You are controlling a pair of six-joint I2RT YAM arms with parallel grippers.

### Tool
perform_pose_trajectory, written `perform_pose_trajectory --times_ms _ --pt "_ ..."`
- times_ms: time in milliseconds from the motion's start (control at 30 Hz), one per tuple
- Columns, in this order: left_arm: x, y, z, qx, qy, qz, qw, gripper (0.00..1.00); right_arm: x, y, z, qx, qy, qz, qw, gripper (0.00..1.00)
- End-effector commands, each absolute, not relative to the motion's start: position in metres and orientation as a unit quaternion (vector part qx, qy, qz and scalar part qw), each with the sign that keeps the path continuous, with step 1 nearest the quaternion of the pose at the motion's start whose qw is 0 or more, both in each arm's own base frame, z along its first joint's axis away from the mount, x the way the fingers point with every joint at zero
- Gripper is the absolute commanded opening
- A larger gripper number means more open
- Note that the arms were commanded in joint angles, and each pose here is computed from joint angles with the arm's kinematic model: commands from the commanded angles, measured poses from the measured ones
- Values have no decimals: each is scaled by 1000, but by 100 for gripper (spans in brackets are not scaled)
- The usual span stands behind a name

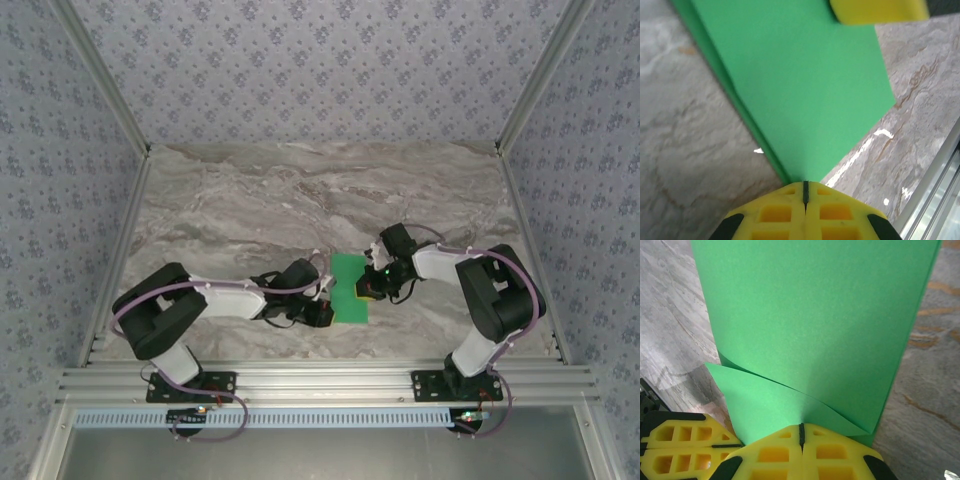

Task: Fold a paper plane with a square sheet of paper (fold left side to right side)
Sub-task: Fold the triangle a second time at the center of the table, then turn over the paper at the center of the table.

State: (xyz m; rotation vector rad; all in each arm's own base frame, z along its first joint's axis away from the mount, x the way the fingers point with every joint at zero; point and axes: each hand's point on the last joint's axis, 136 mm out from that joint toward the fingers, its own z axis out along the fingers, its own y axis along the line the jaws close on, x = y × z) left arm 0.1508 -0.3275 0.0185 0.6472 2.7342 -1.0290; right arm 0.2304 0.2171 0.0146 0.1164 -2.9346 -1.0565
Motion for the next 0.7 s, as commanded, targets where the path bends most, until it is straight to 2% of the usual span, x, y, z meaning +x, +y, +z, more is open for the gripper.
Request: perform_pose_trajectory --times_ms 0,100,167,300,400,533,667 --pt "138 -302 14 202 927 -311 55 1 236 198 6 34 -955 -294 -13 3" --pt "151 -297 31 183 922 -333 78 2 250 211 32 42 -939 -335 -59 7" --pt "164 -294 42 164 917 -352 94 7 260 217 50 43 -928 -358 -92 11" --pt "194 -296 66 138 901 -389 131 20 270 213 75 51 -922 -356 -146 32" --pt "208 -307 80 142 886 -415 151 29 267 200 81 52 -925 -337 -168 42" --pt "220 -325 83 156 877 -428 150 41 258 177 81 30 -929 -314 -195 51" --pt "229 -342 77 164 871 -441 140 45 247 166 81 20 -924 -313 -217 56"
